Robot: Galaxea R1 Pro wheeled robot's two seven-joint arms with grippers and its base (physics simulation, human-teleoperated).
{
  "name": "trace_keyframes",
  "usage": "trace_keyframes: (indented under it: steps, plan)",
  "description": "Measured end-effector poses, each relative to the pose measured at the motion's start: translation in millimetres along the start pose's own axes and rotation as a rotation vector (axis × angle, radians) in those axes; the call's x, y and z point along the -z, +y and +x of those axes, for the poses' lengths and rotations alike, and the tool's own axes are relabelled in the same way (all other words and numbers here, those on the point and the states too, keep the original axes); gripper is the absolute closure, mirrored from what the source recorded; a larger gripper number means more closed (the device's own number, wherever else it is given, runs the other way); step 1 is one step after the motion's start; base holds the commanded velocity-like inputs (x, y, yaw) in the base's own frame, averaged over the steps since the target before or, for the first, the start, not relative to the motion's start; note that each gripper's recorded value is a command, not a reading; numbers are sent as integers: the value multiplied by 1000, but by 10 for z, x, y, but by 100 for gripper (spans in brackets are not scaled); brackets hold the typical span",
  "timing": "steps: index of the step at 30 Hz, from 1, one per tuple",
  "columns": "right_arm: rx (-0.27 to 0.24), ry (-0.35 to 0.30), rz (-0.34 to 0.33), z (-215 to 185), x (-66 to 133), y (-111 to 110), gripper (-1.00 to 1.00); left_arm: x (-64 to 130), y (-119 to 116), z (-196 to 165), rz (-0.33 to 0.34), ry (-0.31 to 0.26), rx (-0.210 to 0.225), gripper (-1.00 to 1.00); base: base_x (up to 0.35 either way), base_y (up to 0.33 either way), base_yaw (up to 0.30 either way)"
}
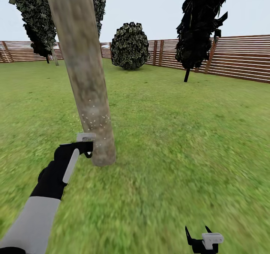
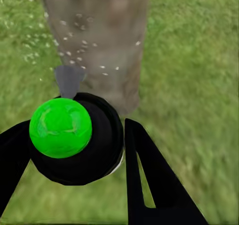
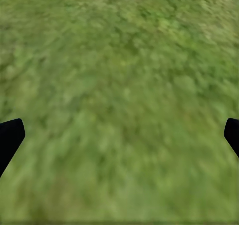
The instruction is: In the garden, pick up the pesticide atomizer on the floor and spray pesticide onto both trees until each tree trunk is fully covered.
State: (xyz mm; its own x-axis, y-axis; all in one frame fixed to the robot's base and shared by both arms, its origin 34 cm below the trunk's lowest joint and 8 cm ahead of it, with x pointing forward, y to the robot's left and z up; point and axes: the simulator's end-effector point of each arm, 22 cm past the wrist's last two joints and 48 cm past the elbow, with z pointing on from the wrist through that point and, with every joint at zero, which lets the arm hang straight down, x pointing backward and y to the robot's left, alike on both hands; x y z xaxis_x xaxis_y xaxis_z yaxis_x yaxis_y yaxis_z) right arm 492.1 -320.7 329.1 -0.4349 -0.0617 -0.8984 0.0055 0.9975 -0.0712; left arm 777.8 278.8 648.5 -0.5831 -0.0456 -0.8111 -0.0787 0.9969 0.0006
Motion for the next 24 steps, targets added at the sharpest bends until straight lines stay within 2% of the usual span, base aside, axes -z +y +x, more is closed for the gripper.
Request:
trace_keyframes:
  steps: [4,6,9,12,13,16,20,24]
  plan:
    - [0,0,0,0,0,1,-100,11,323,-57,-17,-5,57,100,0,0,0]
    - [0,0,0,0,0,-1,-100,25,343,-96,-5,-14,64,100,0,0,0]
    - [0,0,0,0,0,-1,-100,129,207,-215,23,-33,58,100,0,0,0]
    - [0,0,0,0,0,-1,-100,209,-115,-259,73,-33,33,100,0,0,0]
    - [0,0,0,0,1,-1,-100,235,-313,-266,104,-33,33,100,0,0,0]
    - [0,0,0,0,0,0,-100,274,-485,-254,126,-21,30,100,0,0,0]
    - [0,0,0,0,0,1,-100,322,-386,-282,110,-18,26,100,0,0,0]
    - [0,0,-1,0,0,1,-100,325,-48,-299,62,-25,54,100,0,0,0]
